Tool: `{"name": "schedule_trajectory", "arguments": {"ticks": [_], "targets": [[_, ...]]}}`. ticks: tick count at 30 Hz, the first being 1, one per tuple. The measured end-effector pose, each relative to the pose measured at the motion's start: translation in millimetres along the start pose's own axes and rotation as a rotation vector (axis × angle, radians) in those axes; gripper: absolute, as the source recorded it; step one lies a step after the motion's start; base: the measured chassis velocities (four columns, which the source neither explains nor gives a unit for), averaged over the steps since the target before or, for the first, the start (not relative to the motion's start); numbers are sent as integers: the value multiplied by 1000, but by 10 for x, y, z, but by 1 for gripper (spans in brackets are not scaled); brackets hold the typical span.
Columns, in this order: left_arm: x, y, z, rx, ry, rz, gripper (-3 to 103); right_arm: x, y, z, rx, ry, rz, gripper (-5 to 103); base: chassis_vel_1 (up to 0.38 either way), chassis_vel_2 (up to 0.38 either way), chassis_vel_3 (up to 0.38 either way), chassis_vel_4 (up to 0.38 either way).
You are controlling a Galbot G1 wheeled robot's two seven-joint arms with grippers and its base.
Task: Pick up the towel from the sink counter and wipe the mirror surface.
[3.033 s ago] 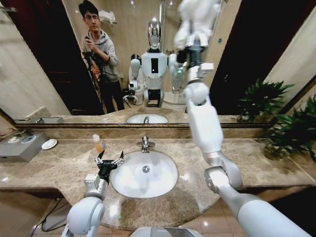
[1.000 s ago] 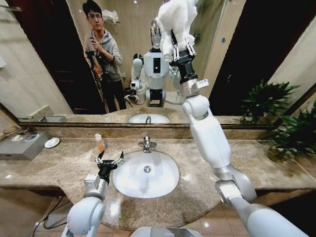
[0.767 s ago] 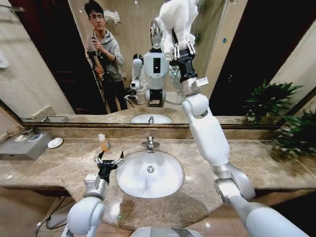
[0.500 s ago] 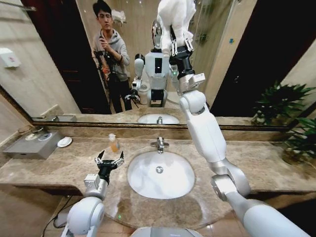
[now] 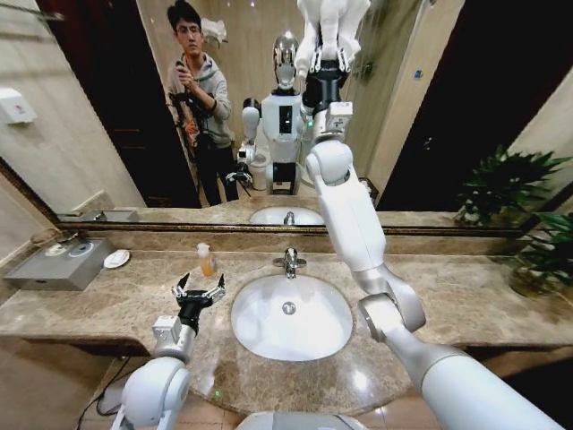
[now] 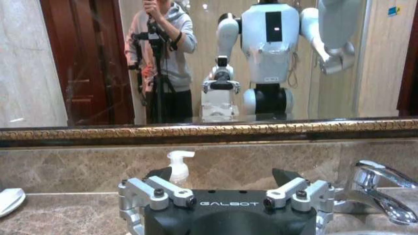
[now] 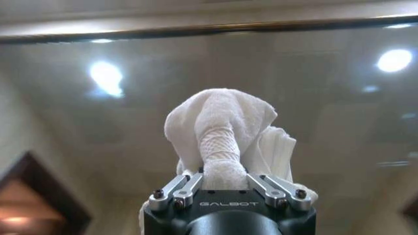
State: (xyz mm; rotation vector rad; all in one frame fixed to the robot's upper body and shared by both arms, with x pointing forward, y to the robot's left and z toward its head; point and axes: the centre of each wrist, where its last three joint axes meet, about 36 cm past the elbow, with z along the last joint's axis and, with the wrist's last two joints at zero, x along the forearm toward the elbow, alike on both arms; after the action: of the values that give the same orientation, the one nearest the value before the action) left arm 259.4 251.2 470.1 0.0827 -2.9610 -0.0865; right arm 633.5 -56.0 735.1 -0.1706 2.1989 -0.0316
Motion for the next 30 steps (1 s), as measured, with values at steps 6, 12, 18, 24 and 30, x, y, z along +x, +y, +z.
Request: {"name": "schedule_trajectory", "arguments": {"ticks": [6,12,18,24,30], "targets": [[0,0,0,0,0,0,100,288,414,22,-47,-57,-244,18,0,0,0,0],[0,0,0,0,0,0,100,467,648,4,-68,-78,-336,18,0,0,0,0],[0,0,0,0,0,0,100,459,357,162,29,-5,-199,18,0,0,0,0],[0,0,0,0,0,0,100,453,-44,221,94,42,-57,18,0,0,0,0],[0,0,0,0,0,0,100,426,-617,267,128,68,73,18,0,0,0,0]]}}
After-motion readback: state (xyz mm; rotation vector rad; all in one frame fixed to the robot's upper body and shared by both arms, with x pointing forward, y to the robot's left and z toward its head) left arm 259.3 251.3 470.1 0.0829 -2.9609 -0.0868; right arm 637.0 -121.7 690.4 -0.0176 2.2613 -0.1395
